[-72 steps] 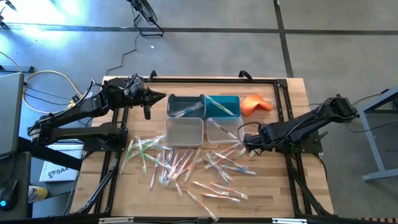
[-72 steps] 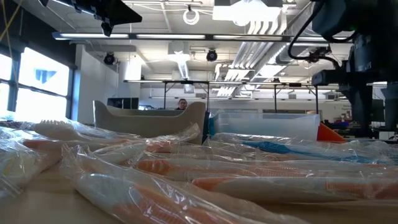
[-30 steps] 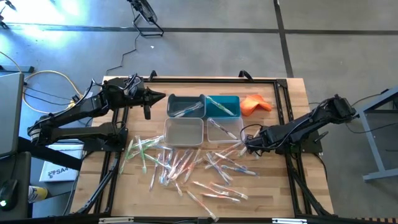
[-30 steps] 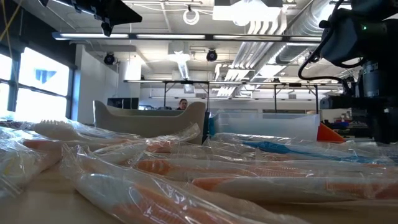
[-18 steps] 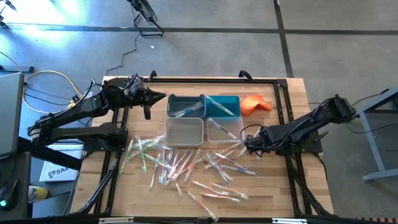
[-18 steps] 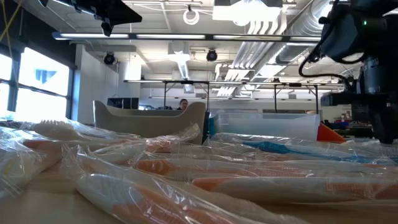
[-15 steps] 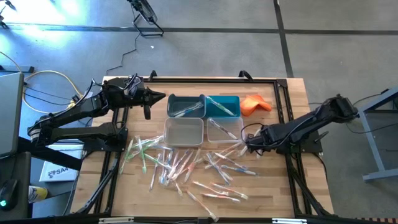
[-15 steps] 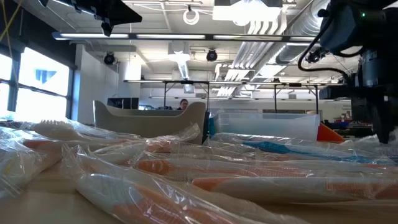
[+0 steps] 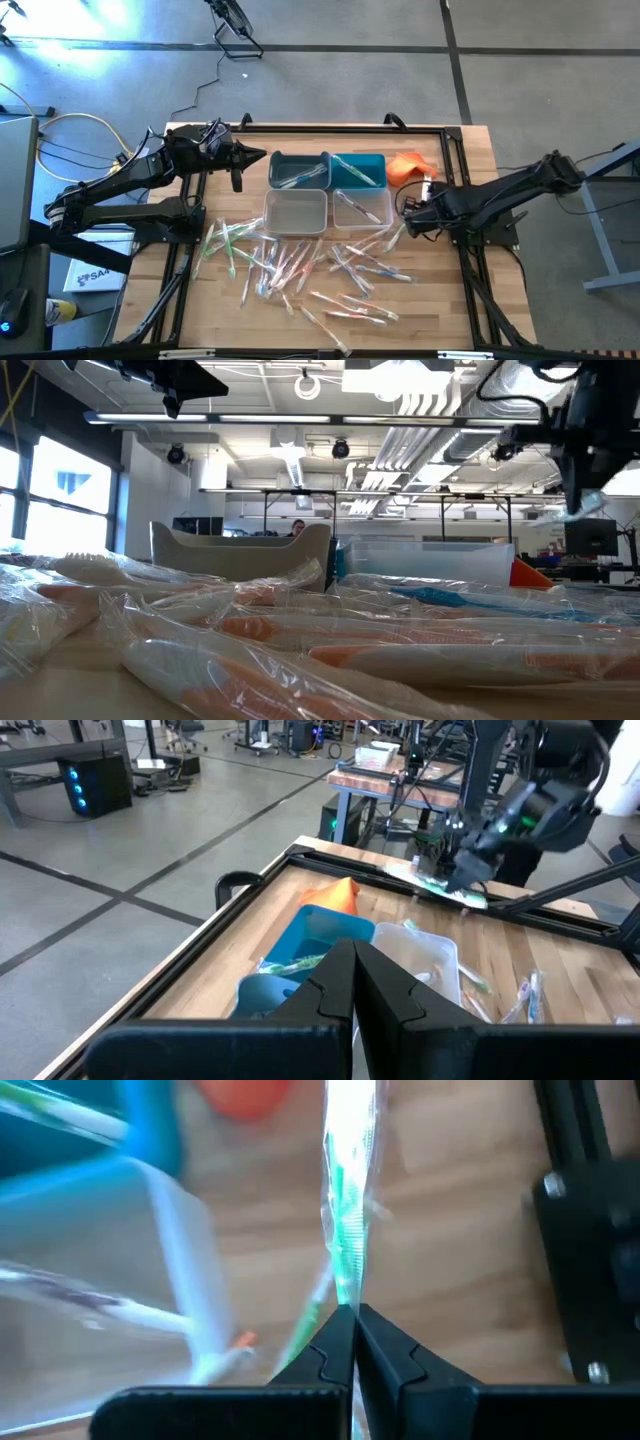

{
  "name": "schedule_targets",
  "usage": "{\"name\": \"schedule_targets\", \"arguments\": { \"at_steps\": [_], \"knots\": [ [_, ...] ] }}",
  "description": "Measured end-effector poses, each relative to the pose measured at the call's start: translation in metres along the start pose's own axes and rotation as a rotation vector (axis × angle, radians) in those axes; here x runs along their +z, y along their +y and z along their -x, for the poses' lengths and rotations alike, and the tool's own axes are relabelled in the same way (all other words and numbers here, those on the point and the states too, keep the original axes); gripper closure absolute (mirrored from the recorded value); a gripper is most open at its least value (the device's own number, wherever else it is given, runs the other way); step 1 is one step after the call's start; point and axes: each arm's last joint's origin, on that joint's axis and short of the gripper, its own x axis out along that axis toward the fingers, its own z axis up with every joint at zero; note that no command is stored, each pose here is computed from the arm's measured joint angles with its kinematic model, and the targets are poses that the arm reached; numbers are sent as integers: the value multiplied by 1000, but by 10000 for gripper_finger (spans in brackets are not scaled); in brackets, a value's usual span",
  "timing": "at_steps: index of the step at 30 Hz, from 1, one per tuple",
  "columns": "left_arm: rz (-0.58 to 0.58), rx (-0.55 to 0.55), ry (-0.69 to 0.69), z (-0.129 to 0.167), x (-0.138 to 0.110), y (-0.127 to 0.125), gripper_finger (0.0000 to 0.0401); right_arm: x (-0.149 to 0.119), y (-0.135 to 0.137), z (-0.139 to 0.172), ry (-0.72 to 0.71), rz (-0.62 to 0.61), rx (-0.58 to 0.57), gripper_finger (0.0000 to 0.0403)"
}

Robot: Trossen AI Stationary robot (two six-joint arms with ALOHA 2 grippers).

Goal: Pick & Place Toothbrushes
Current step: Put the green toothbrush into the blue bin

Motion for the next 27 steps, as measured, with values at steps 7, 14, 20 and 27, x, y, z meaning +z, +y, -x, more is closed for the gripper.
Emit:
{"name": "schedule_targets", "arguments": {
  "at_steps": [7, 14, 20, 27],
  "knots": [
    [0, 0, 0, 0, 0, 0, 401, 9, 15, 27, -134, 106, 180, 401],
    [0, 0, 0, 0, 0, 0, 401, 17, 29, 49, -261, 230, 303, 400],
    [3, 0, -1, 0, 0, 0, 401, 26, 48, 57, -314, 366, 394, 400],
    [30, 0, -1, 0, 0, 0, 401, 40, 76, 62, -402, 512, 524, 400]
  ]
}}
